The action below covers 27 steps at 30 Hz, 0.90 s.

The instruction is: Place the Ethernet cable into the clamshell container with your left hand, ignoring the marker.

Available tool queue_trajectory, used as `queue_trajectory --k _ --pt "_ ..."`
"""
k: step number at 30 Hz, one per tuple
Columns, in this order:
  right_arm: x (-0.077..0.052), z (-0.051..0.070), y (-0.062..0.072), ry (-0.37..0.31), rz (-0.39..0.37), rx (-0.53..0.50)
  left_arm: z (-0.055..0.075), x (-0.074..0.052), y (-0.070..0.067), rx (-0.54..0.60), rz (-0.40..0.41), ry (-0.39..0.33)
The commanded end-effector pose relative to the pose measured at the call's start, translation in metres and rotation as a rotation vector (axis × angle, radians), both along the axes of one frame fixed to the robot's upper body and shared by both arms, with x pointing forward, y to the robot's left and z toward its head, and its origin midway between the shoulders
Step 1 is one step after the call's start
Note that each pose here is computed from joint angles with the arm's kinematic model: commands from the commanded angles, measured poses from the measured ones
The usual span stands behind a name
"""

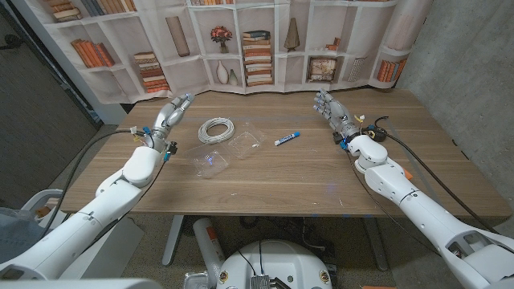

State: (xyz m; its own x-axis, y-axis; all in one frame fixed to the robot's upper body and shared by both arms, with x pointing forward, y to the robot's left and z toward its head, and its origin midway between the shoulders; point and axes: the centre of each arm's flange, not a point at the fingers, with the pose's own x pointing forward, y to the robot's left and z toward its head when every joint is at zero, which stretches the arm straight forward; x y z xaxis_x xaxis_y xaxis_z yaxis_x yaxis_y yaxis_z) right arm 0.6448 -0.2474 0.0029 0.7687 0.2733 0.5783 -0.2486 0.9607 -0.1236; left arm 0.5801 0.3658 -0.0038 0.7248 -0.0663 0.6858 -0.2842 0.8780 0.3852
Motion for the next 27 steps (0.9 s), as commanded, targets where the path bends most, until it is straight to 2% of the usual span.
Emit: queue_trajectory --k 1,8,15,19,27 --pt "-0.004 0.005 -0.007 -0.021 0.012 0.018 0.004 -0.005 -0.002 0.062 0.076 -0.003" --pt "-0.007 0.007 -0.016 -0.027 -0.004 0.009 0.007 -0.01 -0.008 0.128 0.149 -0.018" --pt "-0.007 0.012 -0.02 -0.048 -0.001 0.013 0.008 -0.008 -0.012 0.165 0.195 0.001" --pt "-0.006 0.012 -0.023 -0.041 -0.007 0.017 0.009 -0.008 -0.018 0.236 0.26 -0.004" --pt "-0.007 0.013 -0.027 -0.052 -0.013 0.028 0.007 -0.009 -0.014 0.224 0.259 0.008"
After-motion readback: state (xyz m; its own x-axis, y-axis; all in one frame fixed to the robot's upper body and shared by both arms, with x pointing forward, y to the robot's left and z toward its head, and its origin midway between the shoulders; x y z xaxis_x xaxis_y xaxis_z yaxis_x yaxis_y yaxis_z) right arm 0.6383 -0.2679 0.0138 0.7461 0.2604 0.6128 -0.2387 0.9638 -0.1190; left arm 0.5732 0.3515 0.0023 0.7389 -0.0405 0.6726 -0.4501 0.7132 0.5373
